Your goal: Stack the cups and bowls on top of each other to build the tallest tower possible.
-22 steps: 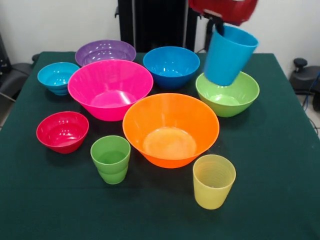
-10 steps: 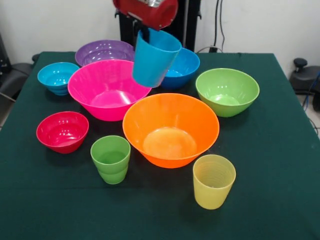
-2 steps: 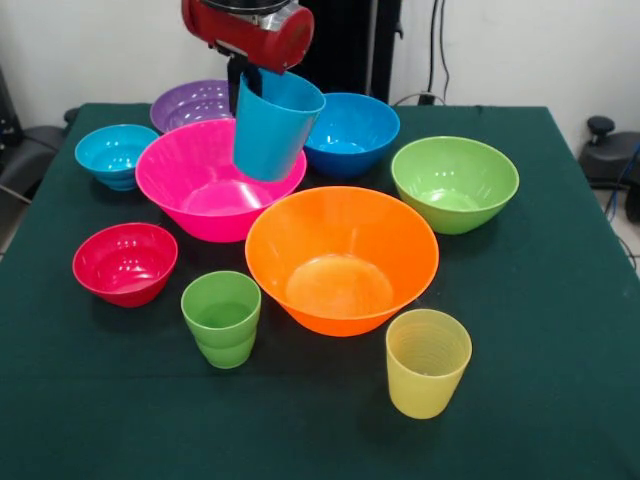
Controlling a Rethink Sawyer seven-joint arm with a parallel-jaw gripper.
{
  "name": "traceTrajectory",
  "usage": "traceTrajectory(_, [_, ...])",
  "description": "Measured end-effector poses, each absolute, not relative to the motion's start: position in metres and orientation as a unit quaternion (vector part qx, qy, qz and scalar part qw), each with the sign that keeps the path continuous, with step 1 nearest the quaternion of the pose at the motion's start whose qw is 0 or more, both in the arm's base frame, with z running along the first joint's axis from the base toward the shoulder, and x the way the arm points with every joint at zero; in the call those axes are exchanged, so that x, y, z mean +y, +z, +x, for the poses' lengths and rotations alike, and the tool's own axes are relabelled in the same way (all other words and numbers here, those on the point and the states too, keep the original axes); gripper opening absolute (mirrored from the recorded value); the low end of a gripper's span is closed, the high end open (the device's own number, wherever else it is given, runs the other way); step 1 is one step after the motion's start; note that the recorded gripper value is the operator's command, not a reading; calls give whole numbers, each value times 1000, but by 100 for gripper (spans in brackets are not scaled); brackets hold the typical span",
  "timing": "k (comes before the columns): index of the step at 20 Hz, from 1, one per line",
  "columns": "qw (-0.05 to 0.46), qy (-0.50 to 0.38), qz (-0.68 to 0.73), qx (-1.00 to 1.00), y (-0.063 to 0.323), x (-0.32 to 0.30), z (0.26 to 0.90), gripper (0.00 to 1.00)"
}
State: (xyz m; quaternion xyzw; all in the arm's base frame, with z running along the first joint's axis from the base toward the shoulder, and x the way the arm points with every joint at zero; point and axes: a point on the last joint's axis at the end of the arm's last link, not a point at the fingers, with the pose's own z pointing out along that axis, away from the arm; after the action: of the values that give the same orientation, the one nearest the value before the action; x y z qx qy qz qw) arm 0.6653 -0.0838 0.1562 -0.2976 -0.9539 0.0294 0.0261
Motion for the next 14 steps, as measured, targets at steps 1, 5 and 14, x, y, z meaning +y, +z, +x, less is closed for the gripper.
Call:
traceTrajectory(1, [27,28,-291,-956,155,-84,666,0])
traceTrajectory(5, [27,24,-275,-961,151,-80,668,0])
traceTrajectory(14, [19,9,-255,-967,146,-78,681,0])
